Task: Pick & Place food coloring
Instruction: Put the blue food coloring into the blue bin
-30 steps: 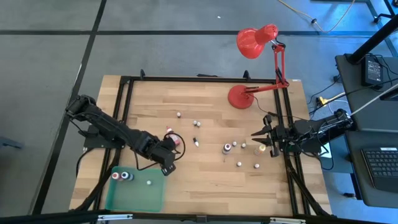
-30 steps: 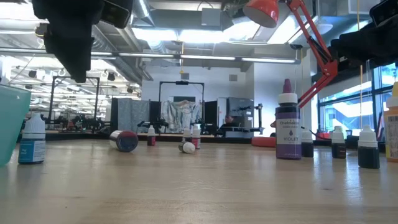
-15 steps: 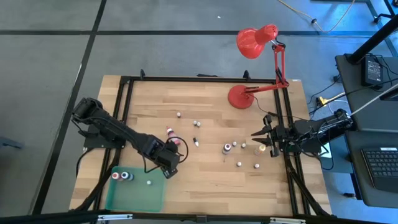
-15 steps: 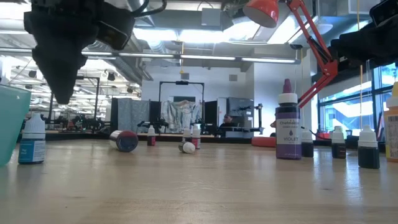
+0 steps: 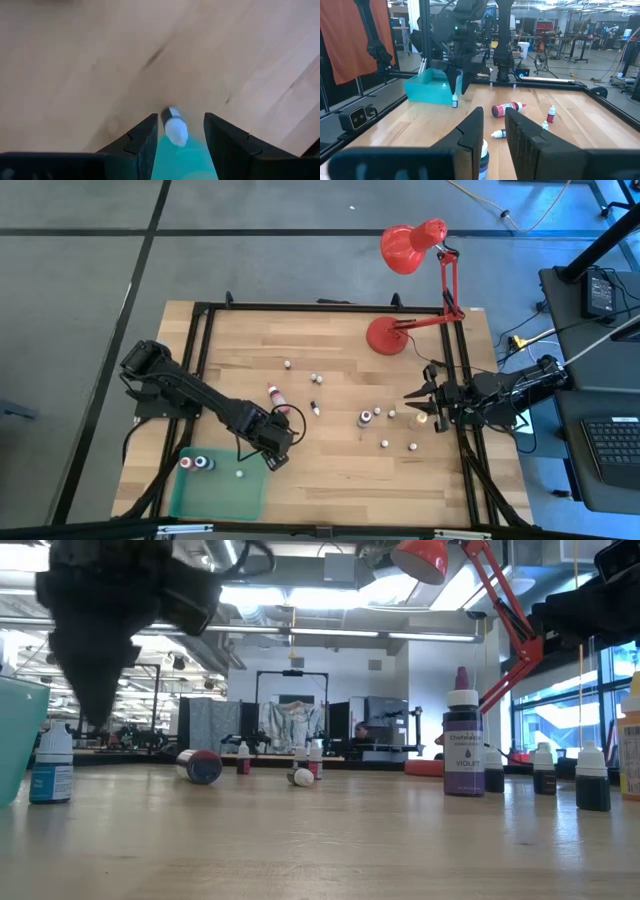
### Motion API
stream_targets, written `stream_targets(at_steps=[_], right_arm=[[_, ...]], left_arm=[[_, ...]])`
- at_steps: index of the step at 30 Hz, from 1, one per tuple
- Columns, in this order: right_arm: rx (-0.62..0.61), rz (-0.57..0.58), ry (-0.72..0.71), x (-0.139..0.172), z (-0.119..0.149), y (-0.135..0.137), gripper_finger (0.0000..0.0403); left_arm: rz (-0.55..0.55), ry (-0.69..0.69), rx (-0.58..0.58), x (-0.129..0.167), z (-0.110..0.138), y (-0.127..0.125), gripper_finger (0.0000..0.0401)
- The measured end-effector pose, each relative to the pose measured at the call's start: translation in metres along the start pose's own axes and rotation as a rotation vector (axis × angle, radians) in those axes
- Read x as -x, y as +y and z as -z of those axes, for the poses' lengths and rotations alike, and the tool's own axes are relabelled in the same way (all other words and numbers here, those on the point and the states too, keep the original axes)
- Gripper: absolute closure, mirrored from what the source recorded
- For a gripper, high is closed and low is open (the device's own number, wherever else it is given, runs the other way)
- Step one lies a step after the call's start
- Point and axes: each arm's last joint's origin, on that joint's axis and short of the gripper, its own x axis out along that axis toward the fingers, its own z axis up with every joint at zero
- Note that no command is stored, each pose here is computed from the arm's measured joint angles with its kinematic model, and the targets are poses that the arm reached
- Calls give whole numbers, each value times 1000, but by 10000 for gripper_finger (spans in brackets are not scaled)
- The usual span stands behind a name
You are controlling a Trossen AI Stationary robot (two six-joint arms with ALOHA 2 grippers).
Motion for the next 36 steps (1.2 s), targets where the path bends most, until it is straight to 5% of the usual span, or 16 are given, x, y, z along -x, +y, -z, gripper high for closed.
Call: stream_targets(at_steps=[36], right_arm=[[4, -2, 54, -3, 4, 1, 319]], left_arm=[[-23, 89, -24, -11, 6, -1, 247]])
